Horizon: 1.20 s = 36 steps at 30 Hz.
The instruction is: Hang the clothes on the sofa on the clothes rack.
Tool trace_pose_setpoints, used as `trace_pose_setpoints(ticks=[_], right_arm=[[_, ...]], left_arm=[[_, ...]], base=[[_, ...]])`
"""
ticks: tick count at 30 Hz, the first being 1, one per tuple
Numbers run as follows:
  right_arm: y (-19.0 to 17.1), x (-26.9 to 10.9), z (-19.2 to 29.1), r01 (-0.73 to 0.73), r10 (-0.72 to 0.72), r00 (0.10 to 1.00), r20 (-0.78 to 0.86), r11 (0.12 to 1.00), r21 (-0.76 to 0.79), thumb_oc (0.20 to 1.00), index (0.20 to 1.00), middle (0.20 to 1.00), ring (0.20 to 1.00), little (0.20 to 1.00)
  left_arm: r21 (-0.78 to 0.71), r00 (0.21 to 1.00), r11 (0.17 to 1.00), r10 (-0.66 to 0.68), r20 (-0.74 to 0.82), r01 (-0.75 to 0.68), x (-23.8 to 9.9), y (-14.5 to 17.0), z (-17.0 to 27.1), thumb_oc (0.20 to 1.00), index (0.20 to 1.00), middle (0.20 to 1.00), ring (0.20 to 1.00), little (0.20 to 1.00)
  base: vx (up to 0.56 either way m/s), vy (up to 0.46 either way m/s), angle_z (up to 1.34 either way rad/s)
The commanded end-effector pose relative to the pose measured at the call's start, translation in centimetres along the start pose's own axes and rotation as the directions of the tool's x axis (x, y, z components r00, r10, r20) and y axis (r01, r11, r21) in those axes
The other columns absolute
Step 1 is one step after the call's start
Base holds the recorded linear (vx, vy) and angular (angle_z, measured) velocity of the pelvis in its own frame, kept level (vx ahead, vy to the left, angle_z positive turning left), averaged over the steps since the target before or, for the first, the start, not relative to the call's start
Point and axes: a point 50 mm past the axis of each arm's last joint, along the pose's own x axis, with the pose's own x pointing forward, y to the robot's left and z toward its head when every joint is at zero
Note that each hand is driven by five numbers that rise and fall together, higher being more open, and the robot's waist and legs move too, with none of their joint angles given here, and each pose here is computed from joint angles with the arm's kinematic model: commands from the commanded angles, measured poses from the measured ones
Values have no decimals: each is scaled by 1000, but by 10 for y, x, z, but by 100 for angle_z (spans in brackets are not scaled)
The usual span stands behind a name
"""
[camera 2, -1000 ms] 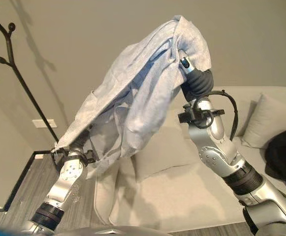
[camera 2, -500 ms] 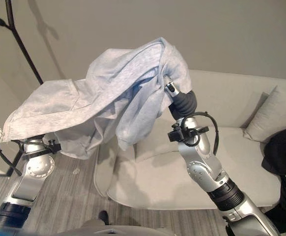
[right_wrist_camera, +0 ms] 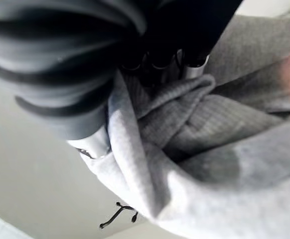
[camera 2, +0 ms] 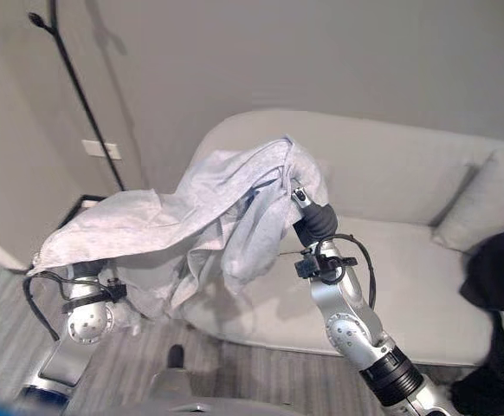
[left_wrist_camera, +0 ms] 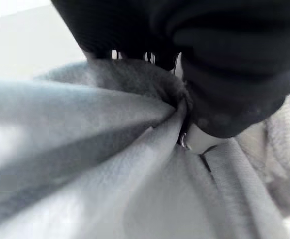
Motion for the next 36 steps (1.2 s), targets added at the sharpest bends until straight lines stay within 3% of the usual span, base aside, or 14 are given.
trace_pose_setpoints(ticks=[1, 15, 24, 29, 36], right_arm=[[13, 20, 29, -72, 61, 981, 186, 996, 50, 200, 200, 200, 200, 200], [-4, 10, 19, 24, -24, 994, 111, 1000, 2, 200, 200, 200, 200, 200], [-15, 0, 14, 85, -82, 992, 93, 996, -28, 200, 200, 200, 200, 200], [-33, -18, 13, 200, -194, 976, 100, 978, -60, 200, 200, 200, 200, 200], [-32, -23, 1, 218, -216, 972, 92, 976, -5, 200, 200, 200, 200, 200]], left_arm=[[-27, 979, 999, 41, 199, -36, 30, 18, 27, 200, 200, 200, 200, 200], [-165, 989, 982, -66, 132, 87, 10, -8, 28, 200, 200, 200, 200, 200], [-224, 988, 968, -88, 127, 115, 10, -17, 29, 200, 200, 200, 200, 200], [-247, 977, 949, -163, 139, 194, 10, -27, 31, 200, 200, 200, 200, 200], [-105, 976, 983, -130, 174, 149, 21, -6, 22, 200, 200, 200, 200, 200]], base=[[-118, 5, 37], [-46, 173, 37], [-18, 426, 34], [56, 508, 6], [39, 433, 4]])
